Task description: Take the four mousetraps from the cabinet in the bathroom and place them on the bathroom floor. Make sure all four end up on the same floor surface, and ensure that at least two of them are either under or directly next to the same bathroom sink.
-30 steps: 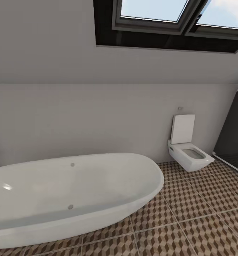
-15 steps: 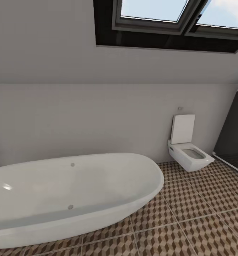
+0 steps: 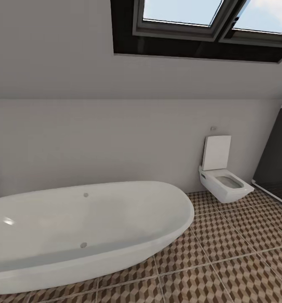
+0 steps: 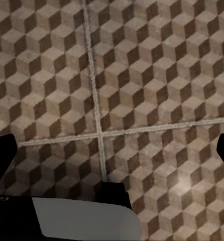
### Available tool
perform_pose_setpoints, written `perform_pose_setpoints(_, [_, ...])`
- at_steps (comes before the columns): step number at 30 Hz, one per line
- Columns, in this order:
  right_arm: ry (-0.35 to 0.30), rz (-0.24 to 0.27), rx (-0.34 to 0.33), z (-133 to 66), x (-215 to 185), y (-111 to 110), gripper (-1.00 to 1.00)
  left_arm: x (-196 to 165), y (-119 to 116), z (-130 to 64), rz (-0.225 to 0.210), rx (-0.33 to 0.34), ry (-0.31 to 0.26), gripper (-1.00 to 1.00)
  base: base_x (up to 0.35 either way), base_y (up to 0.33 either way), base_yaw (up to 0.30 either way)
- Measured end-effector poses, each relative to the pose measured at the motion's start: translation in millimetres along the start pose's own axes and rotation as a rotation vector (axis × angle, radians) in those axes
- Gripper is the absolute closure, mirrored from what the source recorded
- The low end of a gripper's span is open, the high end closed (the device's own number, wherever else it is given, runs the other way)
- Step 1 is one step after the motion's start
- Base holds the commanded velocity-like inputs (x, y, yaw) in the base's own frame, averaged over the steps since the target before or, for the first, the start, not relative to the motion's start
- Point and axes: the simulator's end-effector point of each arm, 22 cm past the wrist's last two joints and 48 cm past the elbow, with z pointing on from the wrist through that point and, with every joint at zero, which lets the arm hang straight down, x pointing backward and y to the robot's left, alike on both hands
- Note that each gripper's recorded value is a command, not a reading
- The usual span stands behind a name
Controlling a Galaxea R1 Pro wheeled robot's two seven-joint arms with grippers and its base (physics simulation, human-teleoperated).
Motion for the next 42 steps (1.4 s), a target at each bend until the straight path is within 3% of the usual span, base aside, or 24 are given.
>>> perform_pose_setpoints(10, [-0.097, -0.008, 0.019, 5.9, -66, -15, -1.00, -64, 11, -1.4, -0.013, -0.035, -0.049, -1.00, 0.000, 0.000, 0.000])
perform_pose_setpoints(17, [-0.132, -0.008, 0.022, 7.2, -91, -19, -1.00, -87, 12, -3.7, -0.017, -0.040, -0.078, -1.00, 0.000, 0.000, 0.000])
perform_pose_setpoints(24, [-0.144, -0.007, 0.024, 7.6, -97, -20, -1.00, -96, 13, -4.4, -0.021, -0.042, -0.103, -1.00, 0.000, 0.000, 0.000])
perform_pose_setpoints(33, [-0.165, -0.005, 0.037, 6.9, -102, -27, -1.00, -109, 24, -6.1, -0.063, -0.062, -0.184, -1.00, 0.000, 0.000, 0.000])
perform_pose_setpoints(42, [-0.183, -0.004, 0.040, 6.3, -106, -28, -1.00, -99, 38, -4.9, -0.115, -0.089, -0.184, -1.00, 0.000, 0.000, -0.007])
